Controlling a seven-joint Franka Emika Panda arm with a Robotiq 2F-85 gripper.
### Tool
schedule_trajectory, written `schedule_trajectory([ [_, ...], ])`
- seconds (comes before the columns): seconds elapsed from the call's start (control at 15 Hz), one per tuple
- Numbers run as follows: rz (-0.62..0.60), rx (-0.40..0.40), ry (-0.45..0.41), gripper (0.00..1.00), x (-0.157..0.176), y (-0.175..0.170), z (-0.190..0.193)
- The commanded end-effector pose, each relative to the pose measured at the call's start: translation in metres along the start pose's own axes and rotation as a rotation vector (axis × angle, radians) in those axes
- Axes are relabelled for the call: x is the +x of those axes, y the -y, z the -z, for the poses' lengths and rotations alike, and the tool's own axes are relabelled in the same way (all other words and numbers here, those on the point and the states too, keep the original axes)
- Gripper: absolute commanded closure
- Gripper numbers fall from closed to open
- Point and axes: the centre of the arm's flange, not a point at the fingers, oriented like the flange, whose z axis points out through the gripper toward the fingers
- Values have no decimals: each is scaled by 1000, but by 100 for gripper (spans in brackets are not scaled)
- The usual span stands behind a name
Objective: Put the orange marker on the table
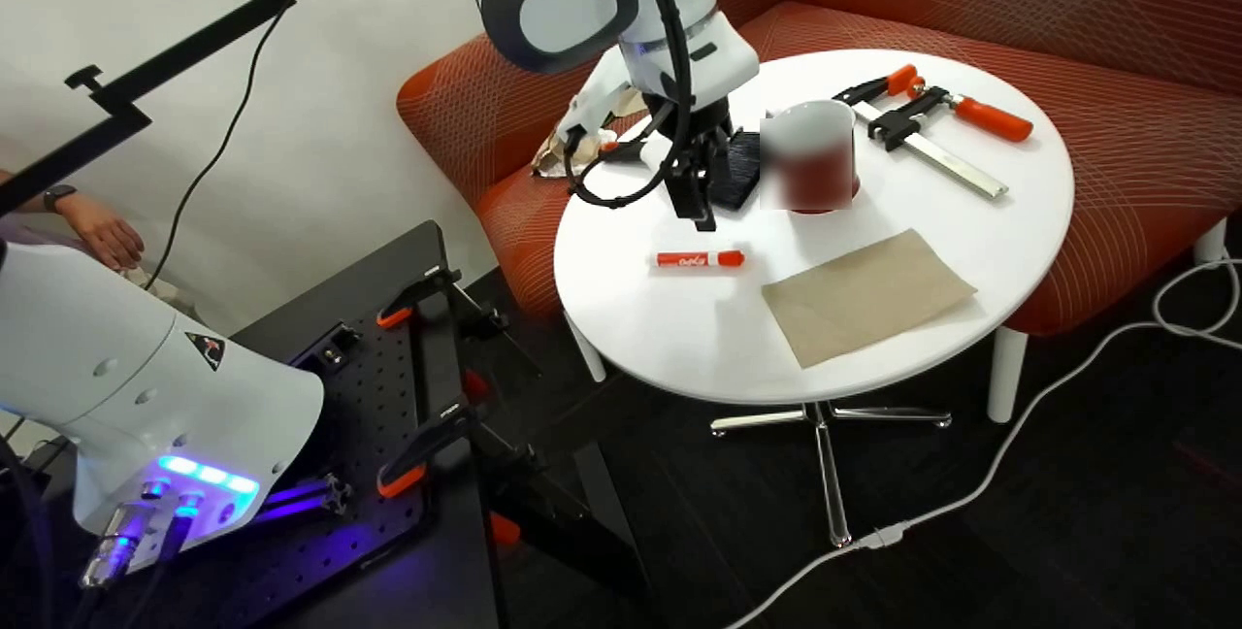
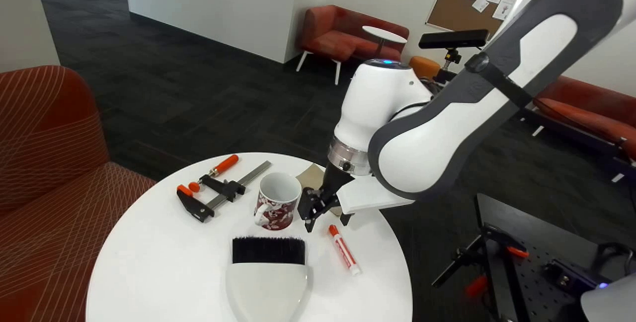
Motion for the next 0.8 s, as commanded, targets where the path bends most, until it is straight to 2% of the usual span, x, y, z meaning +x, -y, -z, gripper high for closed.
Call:
schedule_trajectory([
  [0.0,18,42,-67,0,-15,-6,37],
  [0.47,36,69,-116,0,-27,-10,69],
  [0.53,26,58,-88,0,-14,-1,53],
  [0.73,29,62,-91,0,-18,-3,59],
])
